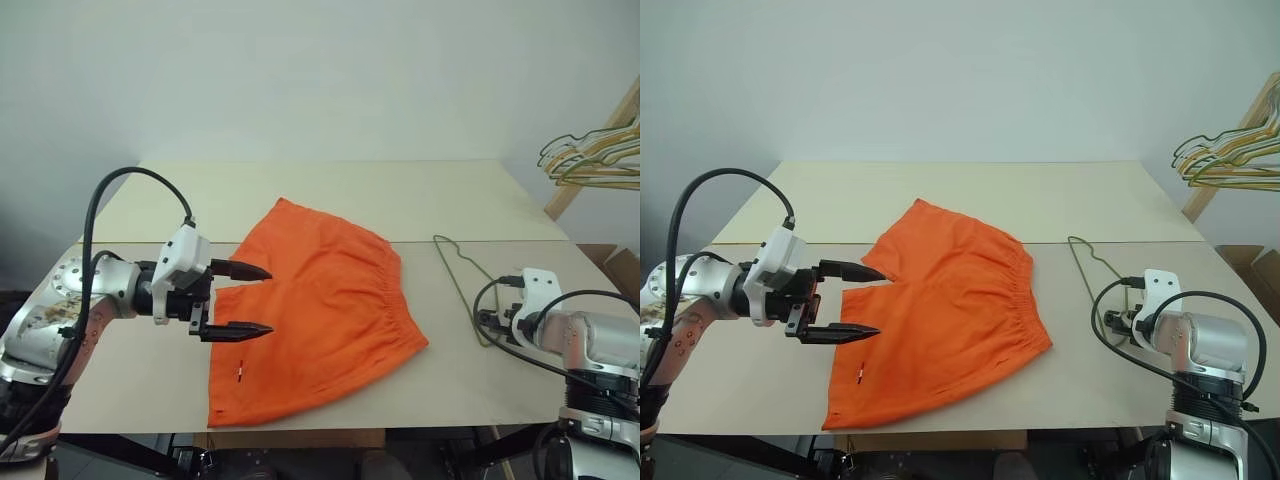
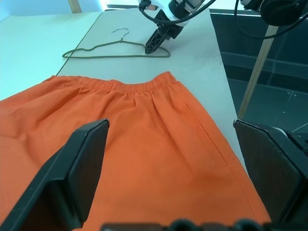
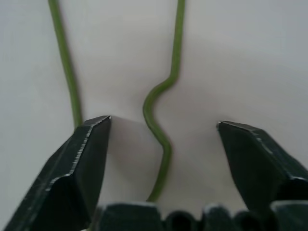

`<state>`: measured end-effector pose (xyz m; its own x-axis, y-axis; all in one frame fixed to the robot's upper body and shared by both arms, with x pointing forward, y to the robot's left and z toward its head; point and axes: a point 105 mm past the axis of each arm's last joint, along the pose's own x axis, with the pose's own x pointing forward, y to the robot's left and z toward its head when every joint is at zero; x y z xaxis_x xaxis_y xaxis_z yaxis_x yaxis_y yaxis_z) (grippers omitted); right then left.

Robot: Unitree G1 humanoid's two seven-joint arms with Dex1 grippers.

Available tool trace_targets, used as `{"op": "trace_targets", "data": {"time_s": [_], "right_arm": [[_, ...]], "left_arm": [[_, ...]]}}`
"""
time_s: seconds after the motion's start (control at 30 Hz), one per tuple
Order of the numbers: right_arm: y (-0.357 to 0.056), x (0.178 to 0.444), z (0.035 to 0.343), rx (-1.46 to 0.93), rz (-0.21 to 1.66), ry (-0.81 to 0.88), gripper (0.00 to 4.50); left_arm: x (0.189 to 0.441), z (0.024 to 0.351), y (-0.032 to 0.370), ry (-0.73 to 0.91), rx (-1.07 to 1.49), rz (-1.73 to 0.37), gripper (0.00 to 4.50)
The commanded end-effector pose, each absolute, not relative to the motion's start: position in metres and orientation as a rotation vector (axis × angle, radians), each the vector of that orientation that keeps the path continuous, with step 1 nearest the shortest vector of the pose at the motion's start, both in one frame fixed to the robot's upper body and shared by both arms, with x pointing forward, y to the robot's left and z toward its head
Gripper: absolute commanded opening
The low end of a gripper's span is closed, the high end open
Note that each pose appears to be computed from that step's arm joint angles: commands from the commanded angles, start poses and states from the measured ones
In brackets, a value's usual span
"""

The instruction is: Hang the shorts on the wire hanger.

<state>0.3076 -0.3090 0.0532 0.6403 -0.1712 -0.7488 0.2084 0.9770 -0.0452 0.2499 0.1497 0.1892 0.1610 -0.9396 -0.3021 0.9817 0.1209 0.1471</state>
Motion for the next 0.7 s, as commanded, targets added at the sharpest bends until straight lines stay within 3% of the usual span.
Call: {"op": "trace_targets", "data": {"time_s": [0.03,0.3,0.43,0.5,0.63,0.7], "right_arm": [[-0.309,0.303,0.046,0.021,-0.221,0.902,2.58],[-0.304,0.3,0.04,-0.042,-0.189,0.946,0.1],[-0.305,0.305,0.044,-0.104,-0.195,0.899,0.02],[-0.305,0.316,0.058,-0.207,-0.203,0.769,0.02],[-0.284,0.345,0.126,-0.601,-0.117,0.28,0.02],[-0.253,0.346,0.155,-0.876,0.041,0.022,0.02]], "left_arm": [[0.246,0.199,0.149,0.096,0.386,-1.411,4.5],[0.242,0.198,0.149,0.103,0.393,-1.415,4.5],[0.243,0.198,0.15,0.103,0.394,-1.415,4.5],[0.245,0.199,0.149,0.096,0.392,-1.409,4.5],[0.257,0.206,0.148,0.06,0.389,-1.374,4.5],[0.27,0.213,0.149,0.037,0.38,-1.334,4.5]]}}
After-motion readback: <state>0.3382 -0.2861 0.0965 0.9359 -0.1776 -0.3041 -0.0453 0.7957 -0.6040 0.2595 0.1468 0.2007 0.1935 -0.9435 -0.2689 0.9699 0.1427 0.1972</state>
